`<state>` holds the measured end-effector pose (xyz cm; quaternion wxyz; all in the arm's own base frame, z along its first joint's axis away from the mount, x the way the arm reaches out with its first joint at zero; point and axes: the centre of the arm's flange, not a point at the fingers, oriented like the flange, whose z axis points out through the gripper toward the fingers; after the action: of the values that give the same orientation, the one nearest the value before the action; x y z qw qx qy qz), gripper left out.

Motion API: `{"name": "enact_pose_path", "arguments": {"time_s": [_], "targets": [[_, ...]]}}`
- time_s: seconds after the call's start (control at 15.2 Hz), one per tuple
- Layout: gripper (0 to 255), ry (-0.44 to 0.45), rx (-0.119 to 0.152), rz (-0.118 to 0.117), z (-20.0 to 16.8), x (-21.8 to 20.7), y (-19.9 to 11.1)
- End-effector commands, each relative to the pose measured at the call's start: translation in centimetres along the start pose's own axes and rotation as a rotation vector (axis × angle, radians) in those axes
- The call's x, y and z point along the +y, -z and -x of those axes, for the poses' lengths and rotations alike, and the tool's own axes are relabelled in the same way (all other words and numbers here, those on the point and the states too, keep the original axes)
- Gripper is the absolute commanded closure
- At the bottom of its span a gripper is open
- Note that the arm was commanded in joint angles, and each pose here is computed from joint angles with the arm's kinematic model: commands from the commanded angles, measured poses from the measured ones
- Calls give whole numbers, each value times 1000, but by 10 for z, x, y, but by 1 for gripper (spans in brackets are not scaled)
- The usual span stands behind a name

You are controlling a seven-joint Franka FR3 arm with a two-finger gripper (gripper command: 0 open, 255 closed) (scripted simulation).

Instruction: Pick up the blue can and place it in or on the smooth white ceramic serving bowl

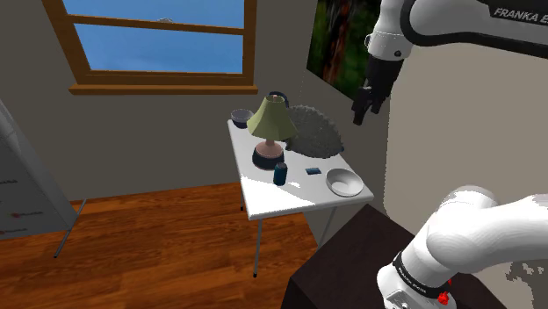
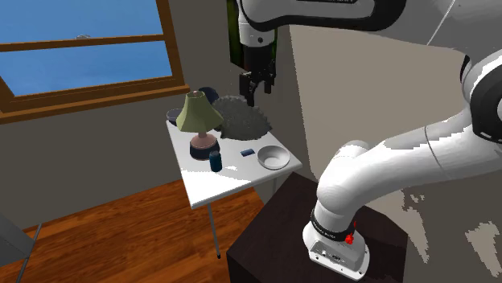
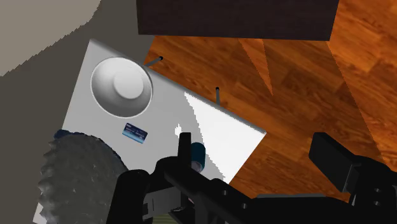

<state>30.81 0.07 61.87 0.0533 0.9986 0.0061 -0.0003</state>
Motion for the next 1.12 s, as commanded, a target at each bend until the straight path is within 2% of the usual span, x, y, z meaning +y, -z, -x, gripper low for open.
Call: {"name": "enact_pose_path", "arguments": {"time_s": [0.0, 1.06], "targets": [[0, 0, 0, 0, 0, 0, 0], [0, 2, -1, -39, -126, 23, -169]]}}
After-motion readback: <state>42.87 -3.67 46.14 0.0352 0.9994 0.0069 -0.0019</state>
